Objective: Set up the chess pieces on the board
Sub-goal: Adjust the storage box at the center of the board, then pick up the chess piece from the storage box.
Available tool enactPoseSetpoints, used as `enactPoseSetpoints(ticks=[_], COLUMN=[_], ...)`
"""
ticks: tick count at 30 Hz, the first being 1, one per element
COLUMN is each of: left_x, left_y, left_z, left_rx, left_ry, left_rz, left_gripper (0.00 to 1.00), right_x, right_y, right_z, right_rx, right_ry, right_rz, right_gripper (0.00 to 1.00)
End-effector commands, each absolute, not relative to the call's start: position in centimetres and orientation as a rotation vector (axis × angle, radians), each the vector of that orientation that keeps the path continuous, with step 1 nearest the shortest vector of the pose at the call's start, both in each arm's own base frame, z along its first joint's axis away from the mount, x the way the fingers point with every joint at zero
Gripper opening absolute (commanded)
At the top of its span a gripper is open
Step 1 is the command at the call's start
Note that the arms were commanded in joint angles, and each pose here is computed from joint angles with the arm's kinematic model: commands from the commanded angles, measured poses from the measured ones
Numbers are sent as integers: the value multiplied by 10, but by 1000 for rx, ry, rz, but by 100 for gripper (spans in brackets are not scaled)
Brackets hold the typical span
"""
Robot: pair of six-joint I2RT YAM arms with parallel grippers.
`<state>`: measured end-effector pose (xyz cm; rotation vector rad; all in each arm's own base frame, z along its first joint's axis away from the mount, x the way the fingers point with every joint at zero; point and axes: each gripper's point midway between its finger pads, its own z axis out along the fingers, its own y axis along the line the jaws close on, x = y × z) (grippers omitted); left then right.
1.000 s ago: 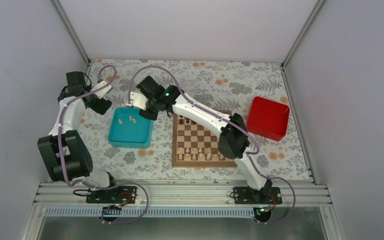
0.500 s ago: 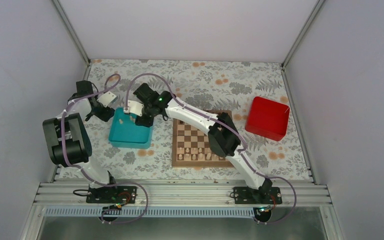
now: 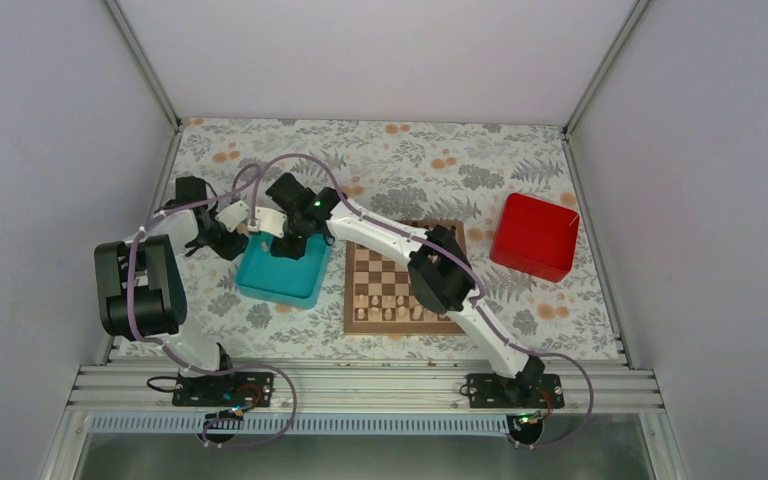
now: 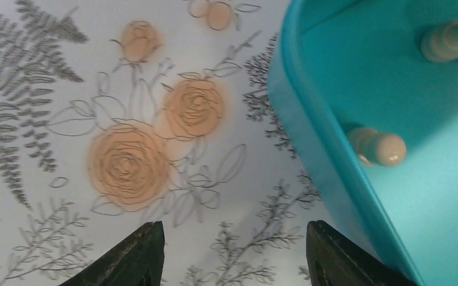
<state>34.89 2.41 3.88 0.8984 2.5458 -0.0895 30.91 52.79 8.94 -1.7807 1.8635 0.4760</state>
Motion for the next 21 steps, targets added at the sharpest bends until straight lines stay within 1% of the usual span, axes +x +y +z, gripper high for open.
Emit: enactPoseSetpoints(ticks=[1, 12, 21], left_x=[341, 331, 328], left_y=[16, 11, 7], left_z=[44, 49, 50], left_rx=[921, 929, 941], left_ry=[2519, 2511, 2503], left_rz=[-104, -124, -147], left_gripper=[59, 59, 59], right_x=[320, 334, 339], right_y=[521, 488, 489], right_z=[67, 51, 45], right_rx=[-1776, -1727, -1719], right_ry=[1924, 2032, 2046], right_rz=[426, 261, 277], right_gripper=[55, 57, 55])
